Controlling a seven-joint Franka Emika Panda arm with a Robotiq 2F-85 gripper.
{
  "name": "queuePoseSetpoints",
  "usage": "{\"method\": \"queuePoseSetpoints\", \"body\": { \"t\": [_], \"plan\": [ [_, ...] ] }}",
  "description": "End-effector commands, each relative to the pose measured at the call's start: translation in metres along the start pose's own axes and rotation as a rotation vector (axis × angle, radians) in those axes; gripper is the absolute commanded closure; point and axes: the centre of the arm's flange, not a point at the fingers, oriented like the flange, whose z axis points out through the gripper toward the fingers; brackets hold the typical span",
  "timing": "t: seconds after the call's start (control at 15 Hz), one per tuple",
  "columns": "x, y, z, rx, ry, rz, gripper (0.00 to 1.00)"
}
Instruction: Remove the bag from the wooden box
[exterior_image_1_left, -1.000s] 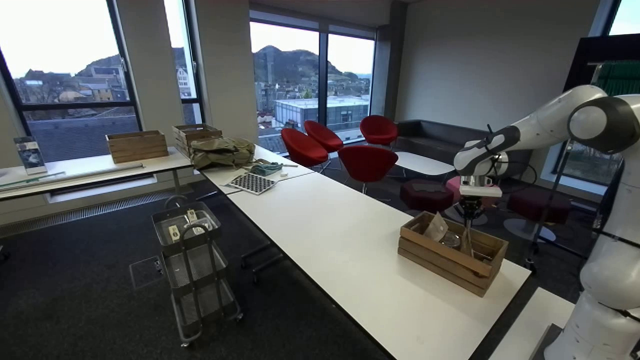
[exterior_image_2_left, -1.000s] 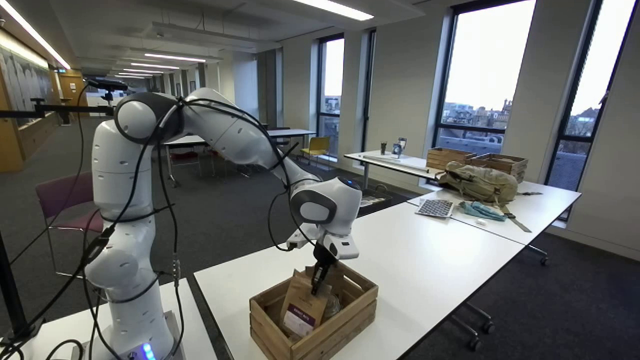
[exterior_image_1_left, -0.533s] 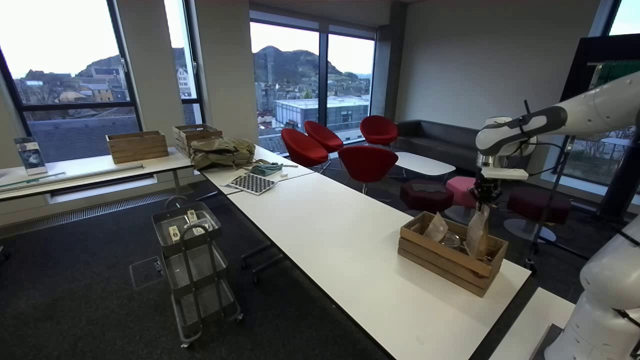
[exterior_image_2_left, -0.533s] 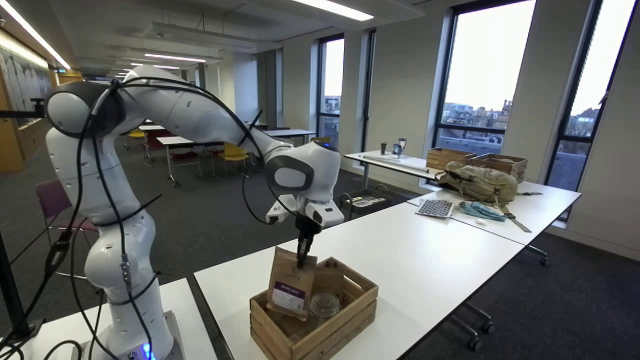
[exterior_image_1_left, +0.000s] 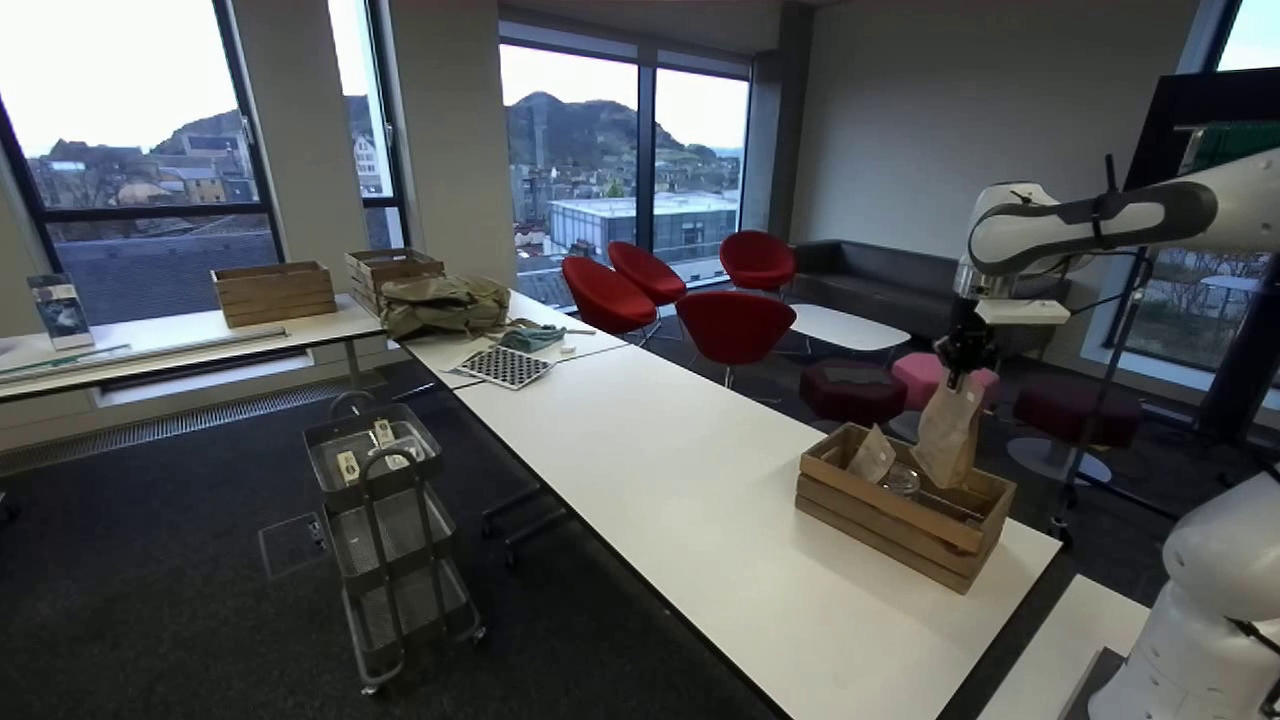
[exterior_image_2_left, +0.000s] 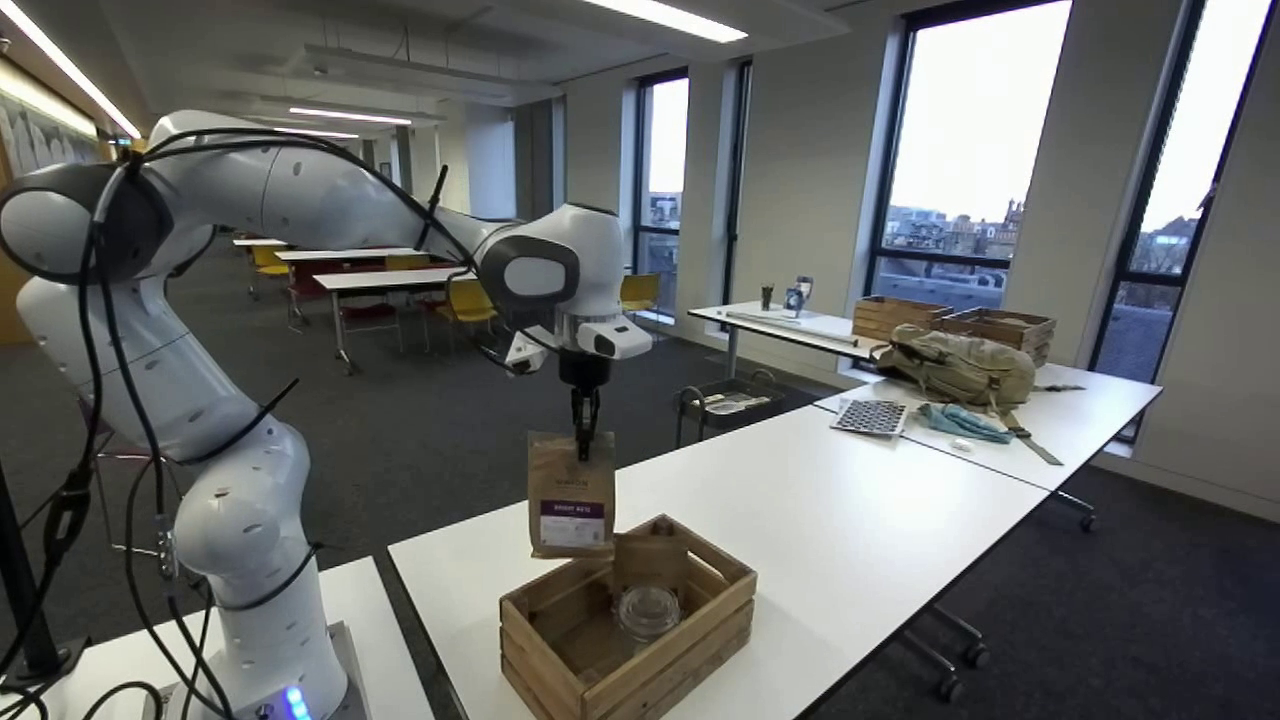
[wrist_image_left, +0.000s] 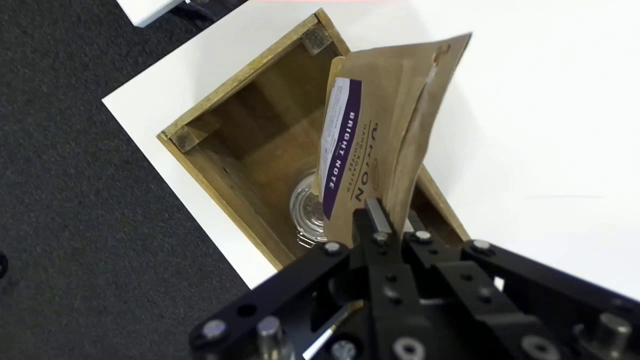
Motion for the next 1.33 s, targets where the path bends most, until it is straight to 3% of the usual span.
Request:
{"method": "queuePoseSetpoints", "body": {
  "t": [0.0, 0.4, 0.8, 1.27],
  "plan": [
    [-0.009, -0.044, -0.012, -0.021, 0.007, -0.122, 1.0],
    [-0.023, -0.127, 0.011, -0.067, -0.024, -0.304, 1.0],
    [-0.036, -0.192, 0.062, -0.112, -0.103, -0.458, 1.0],
    [-0.033, -0.227, 0.135, -0.17, -0.148, -0.666, 1.0]
  ]
}}
